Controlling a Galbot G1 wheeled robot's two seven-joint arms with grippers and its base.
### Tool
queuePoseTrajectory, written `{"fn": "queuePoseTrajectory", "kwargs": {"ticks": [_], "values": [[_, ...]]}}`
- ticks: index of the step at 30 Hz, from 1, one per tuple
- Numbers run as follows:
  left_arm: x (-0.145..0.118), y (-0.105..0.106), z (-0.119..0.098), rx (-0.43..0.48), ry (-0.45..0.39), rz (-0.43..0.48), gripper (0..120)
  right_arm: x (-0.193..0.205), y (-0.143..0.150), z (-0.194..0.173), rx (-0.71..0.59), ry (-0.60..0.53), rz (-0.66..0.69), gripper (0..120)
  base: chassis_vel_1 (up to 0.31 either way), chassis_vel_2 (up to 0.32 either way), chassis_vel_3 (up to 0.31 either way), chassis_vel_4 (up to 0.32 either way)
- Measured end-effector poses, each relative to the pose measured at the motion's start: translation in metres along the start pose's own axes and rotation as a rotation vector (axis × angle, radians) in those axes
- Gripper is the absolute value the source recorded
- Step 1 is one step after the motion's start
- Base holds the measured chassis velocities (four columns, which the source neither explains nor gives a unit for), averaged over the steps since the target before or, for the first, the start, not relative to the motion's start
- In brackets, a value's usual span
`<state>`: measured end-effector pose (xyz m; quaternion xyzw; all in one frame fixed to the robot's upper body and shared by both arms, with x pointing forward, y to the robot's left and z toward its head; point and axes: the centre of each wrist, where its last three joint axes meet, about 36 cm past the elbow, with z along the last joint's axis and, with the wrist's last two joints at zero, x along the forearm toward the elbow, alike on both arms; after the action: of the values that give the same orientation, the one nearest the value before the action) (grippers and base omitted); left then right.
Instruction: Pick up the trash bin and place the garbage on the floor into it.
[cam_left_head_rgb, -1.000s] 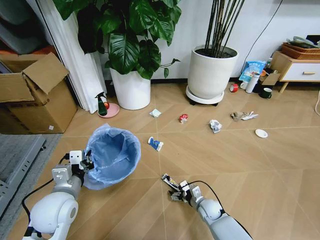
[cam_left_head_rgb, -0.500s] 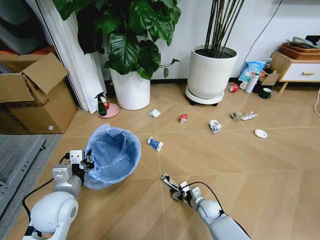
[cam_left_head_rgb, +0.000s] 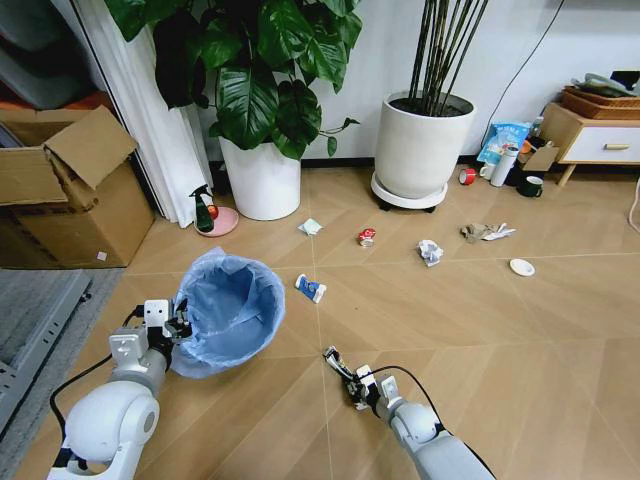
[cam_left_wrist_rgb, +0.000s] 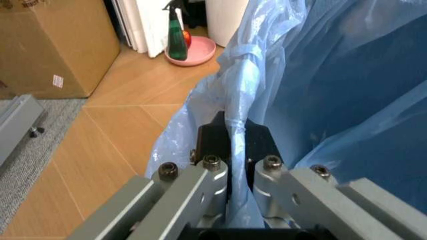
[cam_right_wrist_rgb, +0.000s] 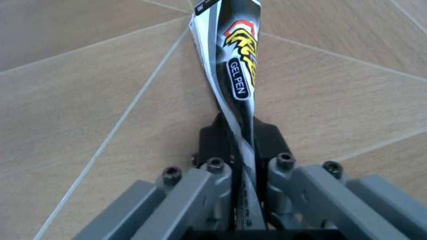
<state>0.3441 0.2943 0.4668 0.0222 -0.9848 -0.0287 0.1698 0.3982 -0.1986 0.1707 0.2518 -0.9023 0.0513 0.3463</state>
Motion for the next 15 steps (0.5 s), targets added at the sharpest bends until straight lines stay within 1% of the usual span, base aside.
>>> {"fn": "queuePoseTrajectory", "kwargs": {"ticks": [5,8,9,10,14,15], "values": [[0.0,0.0,0.0,0.0,0.0,0.002,0,0.003,0.002,-0.004,0.001,-0.019,0.016,0,0.0,0.0,0.0,0.0],[-0.001,0.001,0.0,-0.005,0.0,0.007,0,0.016,0.001,-0.027,0.016,-0.099,0.033,0,0.0,0.0,0.0,0.0],[-0.001,0.001,0.0,-0.005,0.0,0.007,0,0.016,0.001,-0.027,0.016,-0.099,0.033,0,0.0,0.0,0.0,0.0],[-0.002,0.001,-0.001,-0.007,0.0,0.008,0,0.02,0.0,-0.035,0.02,-0.124,0.037,0,0.0,0.0,0.0,0.0],[-0.007,0.001,-0.001,-0.02,0.017,0.017,0,0.045,-0.006,-0.077,0.05,-0.254,0.064,0,0.0,0.0,0.0,0.0],[-0.007,0.001,-0.001,-0.02,0.017,0.017,0,0.045,-0.006,-0.077,0.05,-0.254,0.064,0,0.0,0.0,0.0,0.0]]}}
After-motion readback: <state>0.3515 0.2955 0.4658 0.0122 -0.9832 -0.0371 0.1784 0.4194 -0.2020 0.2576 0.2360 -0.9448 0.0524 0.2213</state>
